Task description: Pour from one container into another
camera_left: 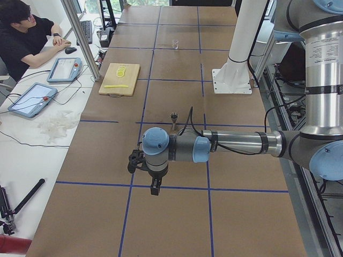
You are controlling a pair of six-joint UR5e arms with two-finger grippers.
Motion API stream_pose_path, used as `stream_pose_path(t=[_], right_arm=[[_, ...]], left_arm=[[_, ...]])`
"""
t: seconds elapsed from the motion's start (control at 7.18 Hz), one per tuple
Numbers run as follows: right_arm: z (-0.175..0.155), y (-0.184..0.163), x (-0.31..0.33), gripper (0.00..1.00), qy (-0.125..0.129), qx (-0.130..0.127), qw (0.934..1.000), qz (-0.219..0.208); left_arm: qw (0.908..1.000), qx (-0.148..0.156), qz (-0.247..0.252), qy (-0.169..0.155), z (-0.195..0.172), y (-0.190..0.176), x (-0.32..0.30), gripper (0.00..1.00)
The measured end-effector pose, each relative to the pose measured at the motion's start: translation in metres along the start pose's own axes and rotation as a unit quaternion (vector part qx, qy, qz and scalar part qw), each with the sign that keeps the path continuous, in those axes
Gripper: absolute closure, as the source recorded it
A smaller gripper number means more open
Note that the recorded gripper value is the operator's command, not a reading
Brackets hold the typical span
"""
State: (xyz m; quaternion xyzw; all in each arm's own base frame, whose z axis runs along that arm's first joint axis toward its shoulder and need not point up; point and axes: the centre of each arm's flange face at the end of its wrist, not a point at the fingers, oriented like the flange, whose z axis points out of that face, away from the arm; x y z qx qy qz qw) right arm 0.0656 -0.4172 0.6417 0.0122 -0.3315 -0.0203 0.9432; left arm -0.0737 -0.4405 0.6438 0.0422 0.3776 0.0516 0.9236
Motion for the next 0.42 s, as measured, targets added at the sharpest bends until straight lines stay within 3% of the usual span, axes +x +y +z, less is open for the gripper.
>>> stream_pose_path(t=[0.42], right_arm=[[0.0008, 0.0012, 0.0006, 0.00, 0.000, -0.001, 1.0000, 0.001]], left_arm=[[1.0000, 0.000, 0.000, 0.000, 0.0000, 0.0000, -0.0001, 0.00]])
